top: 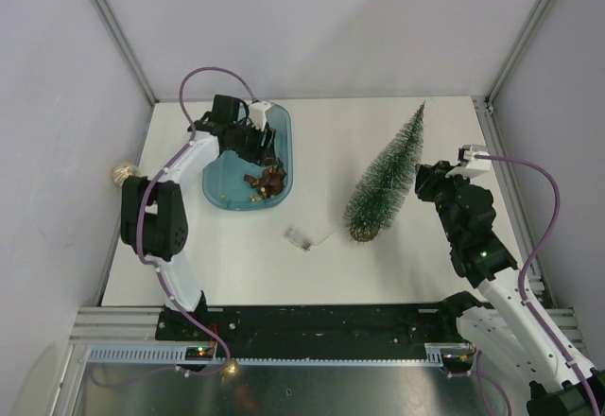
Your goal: Decorate the small christmas tree
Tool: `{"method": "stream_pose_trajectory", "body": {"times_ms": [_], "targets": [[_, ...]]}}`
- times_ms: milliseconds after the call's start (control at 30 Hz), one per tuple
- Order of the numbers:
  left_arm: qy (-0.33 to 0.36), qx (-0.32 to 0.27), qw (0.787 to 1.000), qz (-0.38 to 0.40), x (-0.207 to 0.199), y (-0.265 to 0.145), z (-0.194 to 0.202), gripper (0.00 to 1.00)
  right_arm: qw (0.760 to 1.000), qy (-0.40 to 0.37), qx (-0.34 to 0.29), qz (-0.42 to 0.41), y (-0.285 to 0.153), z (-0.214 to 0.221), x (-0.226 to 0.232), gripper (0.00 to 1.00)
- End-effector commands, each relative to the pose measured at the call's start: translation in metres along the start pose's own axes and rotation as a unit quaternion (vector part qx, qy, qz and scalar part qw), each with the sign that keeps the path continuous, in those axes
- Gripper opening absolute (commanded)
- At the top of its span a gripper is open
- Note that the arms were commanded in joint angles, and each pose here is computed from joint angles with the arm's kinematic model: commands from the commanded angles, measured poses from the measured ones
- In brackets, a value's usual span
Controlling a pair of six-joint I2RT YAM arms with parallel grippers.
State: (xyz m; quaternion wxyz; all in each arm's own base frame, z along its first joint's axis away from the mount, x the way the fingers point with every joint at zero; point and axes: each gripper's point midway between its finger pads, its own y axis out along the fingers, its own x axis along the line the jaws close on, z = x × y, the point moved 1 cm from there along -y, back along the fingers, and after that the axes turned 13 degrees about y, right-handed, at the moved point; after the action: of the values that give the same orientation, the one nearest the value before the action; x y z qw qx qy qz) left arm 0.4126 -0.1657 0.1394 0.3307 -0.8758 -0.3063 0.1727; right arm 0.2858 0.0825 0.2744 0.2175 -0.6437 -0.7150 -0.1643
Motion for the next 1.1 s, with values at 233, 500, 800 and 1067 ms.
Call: {"method": "stream_pose_trajectory", "body": {"times_ms": [233, 500, 800, 1067], "targets": [[0.031, 0.032, 0.997, -0.062, 0.049, 0.034, -0.004, 0.49, 1.000, 0.007, -0.005, 0.003, 0.001, -0.004, 0.001, 0.27], [0.024, 0.073, 0.996, -0.042, 0.056, 0.069, 0.029, 0.31, 1.000, 0.003, -0.008, 0.005, 0.001, -0.005, 0.000, 0.27], [0.020, 0.078, 0.997, -0.019, 0.048, 0.078, 0.039, 0.35, 1.000, 0.000, -0.007, 0.004, 0.001, -0.005, 0.000, 0.28], [0.015, 0.043, 0.999, 0.010, 0.028, 0.058, 0.020, 0.49, 1.000, -0.002, -0.010, 0.003, 0.001, -0.006, 0.001, 0.28]]}}
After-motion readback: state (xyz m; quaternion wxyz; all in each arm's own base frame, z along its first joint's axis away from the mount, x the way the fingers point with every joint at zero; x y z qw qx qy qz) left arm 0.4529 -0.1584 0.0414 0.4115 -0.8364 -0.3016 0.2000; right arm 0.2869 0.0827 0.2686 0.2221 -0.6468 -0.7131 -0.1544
